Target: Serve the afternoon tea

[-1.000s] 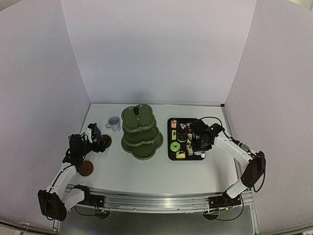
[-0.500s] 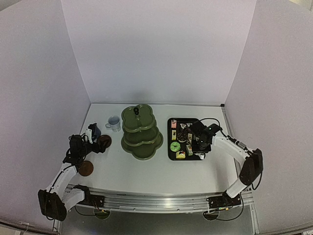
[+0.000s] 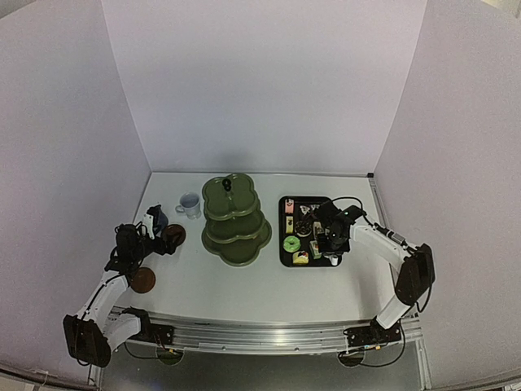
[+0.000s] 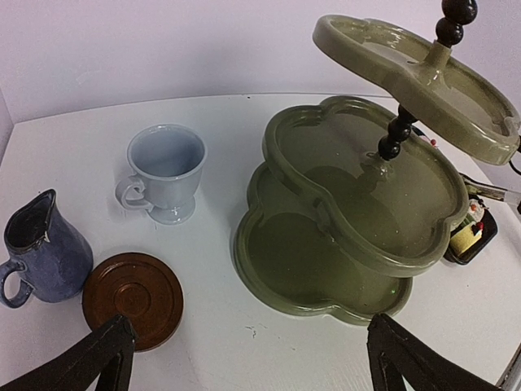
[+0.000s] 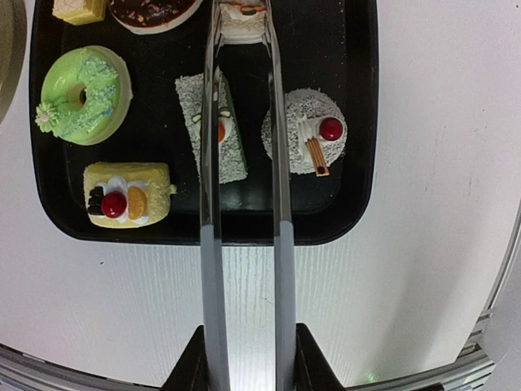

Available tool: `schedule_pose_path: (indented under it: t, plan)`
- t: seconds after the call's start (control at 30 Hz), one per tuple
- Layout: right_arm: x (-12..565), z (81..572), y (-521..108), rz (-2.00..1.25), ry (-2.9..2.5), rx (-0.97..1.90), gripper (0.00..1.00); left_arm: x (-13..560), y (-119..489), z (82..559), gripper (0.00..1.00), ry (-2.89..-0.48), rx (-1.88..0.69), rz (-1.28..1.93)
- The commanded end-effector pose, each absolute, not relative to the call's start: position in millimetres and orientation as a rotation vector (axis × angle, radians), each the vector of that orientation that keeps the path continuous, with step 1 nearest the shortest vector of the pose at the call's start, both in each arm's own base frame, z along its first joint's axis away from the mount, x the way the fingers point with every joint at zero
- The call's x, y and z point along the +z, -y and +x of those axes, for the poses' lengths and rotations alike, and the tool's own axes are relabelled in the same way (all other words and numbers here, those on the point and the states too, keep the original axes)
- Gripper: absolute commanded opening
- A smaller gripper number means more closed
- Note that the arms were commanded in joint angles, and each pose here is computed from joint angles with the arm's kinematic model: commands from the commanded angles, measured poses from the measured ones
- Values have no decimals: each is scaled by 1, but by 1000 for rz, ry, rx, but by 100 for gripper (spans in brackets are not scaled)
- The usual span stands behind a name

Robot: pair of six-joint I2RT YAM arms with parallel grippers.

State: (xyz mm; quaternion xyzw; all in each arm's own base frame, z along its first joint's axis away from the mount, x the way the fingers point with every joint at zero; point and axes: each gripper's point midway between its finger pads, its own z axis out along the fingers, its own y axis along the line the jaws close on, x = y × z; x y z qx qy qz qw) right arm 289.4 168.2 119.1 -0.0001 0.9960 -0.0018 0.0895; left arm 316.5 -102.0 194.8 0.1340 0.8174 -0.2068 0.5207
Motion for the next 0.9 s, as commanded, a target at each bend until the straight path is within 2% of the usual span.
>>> schedule_pose_path:
  t: [0.0,0.37,0.6,0.87]
  plan:
    - [132,297,-158,23,-2910,-50,8,199,105,317,100,-1943,-496,352]
    - [186,306,-132,-71,-2786,-225,0,195,103,322,100,-1944,-512,298]
    - [217,308,-180,-349,-2664,3,0,177,99,321,100,-1964,-549,187]
    - [197,275,-234,-582,-2672,182,0,167,71,324,100,-1958,-516,47]
